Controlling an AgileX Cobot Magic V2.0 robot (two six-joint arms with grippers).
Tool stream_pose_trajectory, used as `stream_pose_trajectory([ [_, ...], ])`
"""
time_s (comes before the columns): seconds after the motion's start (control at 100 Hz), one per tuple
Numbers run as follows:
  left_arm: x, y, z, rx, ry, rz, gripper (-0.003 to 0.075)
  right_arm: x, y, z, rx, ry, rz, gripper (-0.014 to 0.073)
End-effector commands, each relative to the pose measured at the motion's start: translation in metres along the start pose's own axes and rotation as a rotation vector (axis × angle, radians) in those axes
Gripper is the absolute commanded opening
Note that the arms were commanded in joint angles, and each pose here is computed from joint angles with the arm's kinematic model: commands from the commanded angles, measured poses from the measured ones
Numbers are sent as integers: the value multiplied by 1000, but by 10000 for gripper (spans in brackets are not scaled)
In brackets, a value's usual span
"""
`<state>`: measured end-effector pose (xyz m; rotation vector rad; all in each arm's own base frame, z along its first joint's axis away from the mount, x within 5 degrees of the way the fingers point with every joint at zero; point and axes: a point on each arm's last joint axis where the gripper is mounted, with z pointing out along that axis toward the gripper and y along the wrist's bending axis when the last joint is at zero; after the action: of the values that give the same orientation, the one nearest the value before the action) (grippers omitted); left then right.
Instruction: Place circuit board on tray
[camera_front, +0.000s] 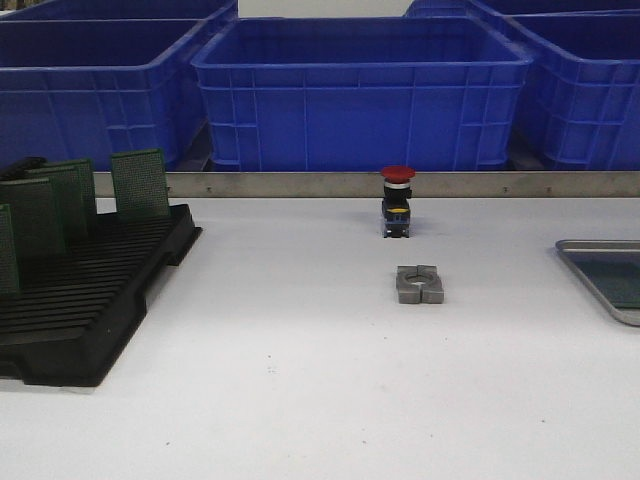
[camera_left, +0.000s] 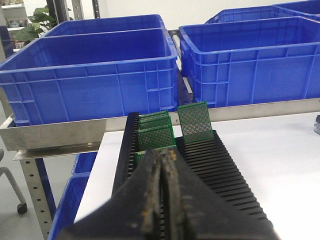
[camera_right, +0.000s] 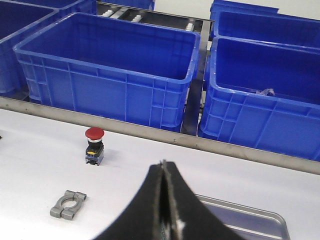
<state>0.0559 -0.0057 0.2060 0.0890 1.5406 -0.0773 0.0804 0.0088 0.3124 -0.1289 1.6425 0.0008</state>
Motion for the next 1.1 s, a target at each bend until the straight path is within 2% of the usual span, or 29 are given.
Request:
stream_pose_trajectory([
  [0.0, -9, -1, -3, 10, -117, -13, -18, -11, -4, -6, 56, -70, 13, -69],
  [0.17, -9, -1, -3, 10, -117, -13, -18, -10, -7, -17, 103, -77, -16, -69],
  [0.4, -9, -1, -3, 10, -117, -13, -18, 2, -11, -25, 164, -185, 46, -69],
  [0.77, -9, -1, -3, 10, -117, -13, -18, 38, -3, -39, 101, -288, 56, -69],
  [1.09, -9, -1, -3, 10, -117, -13, -18, 71, -1, -29, 91, -297, 74, -69],
])
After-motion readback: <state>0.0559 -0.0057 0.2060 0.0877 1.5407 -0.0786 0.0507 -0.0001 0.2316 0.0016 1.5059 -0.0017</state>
